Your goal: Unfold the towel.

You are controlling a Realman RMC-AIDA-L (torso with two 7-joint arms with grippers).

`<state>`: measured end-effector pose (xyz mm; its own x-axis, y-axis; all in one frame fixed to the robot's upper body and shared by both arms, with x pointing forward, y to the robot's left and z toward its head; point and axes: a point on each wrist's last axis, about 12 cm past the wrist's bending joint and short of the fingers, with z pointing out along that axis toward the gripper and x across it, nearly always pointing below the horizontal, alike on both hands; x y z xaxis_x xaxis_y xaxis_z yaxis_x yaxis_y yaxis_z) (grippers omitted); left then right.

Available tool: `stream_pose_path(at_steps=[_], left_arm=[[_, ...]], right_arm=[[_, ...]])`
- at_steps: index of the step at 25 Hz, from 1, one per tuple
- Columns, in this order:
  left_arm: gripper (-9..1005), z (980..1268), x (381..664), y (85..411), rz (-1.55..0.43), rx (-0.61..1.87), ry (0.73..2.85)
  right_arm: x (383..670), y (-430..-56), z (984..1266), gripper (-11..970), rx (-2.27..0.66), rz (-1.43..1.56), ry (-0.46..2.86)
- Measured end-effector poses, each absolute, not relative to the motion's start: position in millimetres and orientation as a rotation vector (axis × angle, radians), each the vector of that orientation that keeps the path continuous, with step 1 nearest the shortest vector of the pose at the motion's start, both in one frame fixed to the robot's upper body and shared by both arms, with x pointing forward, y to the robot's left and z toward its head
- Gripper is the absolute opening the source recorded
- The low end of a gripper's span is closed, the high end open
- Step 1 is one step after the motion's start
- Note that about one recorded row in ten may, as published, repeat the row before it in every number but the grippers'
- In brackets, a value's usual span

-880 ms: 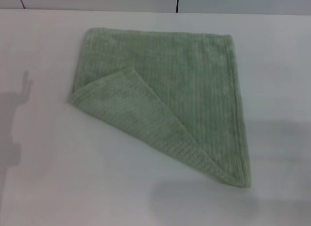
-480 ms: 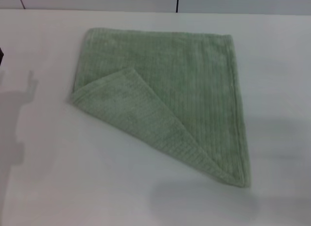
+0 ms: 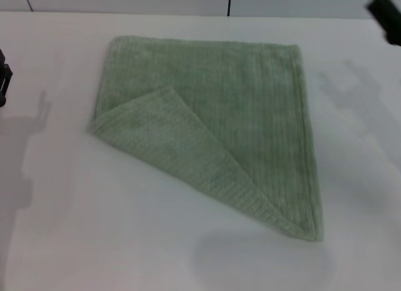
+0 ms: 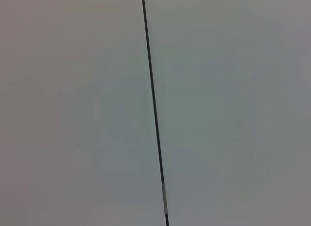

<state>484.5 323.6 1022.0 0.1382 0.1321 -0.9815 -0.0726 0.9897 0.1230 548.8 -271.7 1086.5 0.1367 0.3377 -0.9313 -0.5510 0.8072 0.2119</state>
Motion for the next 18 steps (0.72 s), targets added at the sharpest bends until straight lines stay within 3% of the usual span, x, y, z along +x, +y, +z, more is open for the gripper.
stream_pose_path(at_steps=[8, 12, 18], left_arm=[[773, 1020, 491, 322, 0.131, 0.042, 1.457], [773, 1019, 497, 321, 0.118, 0.036, 1.483], [774, 1021, 501, 319, 0.091, 0.02, 1.48]], right_arm=[[603, -207, 1116, 734, -0.357, 0.591, 1.622], [609, -177, 1145, 715, -0.418, 0.452, 1.821], [614, -166, 1170, 689, -0.481, 0.213, 2.027]])
